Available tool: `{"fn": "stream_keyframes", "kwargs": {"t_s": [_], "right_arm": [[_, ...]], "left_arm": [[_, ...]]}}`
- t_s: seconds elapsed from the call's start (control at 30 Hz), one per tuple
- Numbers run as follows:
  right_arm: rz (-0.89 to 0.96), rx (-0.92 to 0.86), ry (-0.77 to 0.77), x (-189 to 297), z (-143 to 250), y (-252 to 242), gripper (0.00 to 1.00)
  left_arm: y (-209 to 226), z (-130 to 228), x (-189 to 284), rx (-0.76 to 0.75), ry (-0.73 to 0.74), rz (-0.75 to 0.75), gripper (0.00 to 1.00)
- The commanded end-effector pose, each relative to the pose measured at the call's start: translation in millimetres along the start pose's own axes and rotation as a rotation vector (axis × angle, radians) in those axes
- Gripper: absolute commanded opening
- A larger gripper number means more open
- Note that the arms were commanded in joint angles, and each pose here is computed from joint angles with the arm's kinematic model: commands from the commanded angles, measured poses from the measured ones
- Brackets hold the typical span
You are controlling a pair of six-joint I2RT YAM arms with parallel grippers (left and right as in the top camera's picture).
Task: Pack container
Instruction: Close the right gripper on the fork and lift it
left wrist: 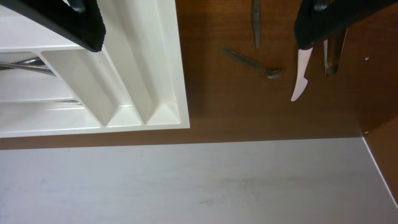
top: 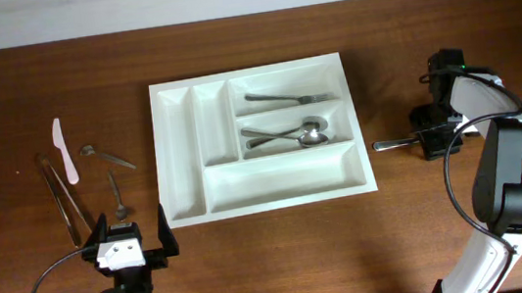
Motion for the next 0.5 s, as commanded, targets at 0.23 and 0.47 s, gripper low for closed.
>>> {"fn": "stream_keyframes", "kwargs": {"t_s": [0.23,0.47], "right_arm": [[0.089,0.078,0.008,-22.9,-0.5,-13.1,0.38],[0.073,0.116,0.008,-23.2,-0.6,-10.0,0.13]], "left_arm": [[0.5,2.0,-0.2,-0.015,0.002,-0.004,0.99],[0.5,2.0,-0.2,-0.015,0.002,-0.004,0.99]]}}
Point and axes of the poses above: each gripper's point midway between its finger pads, its own x axis back along the fingers, its own y axis along the line the jaws close on, z = x × y, the point moved 5 cm from there along x, back along the fingers, and after that the axes turned 13 degrees about -x, right-handed, at the moved point
